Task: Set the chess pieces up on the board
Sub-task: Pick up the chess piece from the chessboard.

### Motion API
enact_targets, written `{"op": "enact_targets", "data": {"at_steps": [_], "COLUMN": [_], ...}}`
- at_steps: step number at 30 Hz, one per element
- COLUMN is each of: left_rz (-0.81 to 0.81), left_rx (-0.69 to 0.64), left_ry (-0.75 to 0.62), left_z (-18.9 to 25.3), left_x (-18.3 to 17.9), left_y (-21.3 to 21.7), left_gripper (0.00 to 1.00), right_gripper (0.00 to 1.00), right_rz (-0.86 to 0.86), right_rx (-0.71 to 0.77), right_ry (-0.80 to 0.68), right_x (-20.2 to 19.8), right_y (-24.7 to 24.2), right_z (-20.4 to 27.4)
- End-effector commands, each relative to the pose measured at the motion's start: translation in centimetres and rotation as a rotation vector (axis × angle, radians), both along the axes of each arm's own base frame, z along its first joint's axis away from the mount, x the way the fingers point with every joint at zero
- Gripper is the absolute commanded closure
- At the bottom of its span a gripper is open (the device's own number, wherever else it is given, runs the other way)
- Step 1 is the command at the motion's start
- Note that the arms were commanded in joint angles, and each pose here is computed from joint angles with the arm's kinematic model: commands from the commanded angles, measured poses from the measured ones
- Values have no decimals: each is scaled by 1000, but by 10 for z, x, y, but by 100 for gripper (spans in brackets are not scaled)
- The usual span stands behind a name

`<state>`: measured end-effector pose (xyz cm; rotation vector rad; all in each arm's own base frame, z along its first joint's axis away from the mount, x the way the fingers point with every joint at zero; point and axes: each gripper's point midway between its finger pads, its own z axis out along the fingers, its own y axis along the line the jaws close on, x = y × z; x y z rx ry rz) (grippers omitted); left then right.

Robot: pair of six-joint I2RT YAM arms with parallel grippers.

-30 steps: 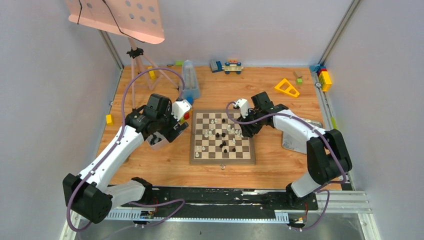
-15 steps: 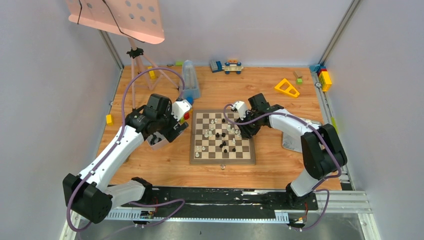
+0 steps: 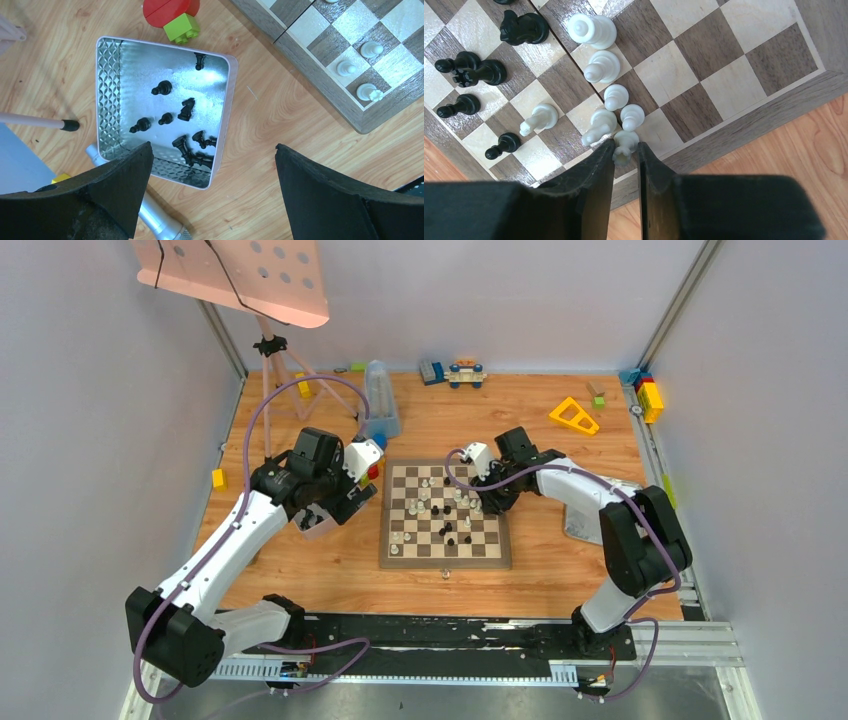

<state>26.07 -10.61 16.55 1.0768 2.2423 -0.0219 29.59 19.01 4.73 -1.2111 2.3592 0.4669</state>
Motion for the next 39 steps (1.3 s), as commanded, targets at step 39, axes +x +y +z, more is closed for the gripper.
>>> {"op": "enact_targets", "data": {"at_steps": [39], "left_rz": [-32], "left_rx": [-41], "left_ry": [-33], "left_z": [-1], "left_x": [13], "left_y": [-13], "left_gripper": [1], "right_gripper": [91], "right_rz": [182], "right_rx": [-196], "right_ry": [47], "right_x": [-94], "right_y": [-32], "right_z": [16]}}
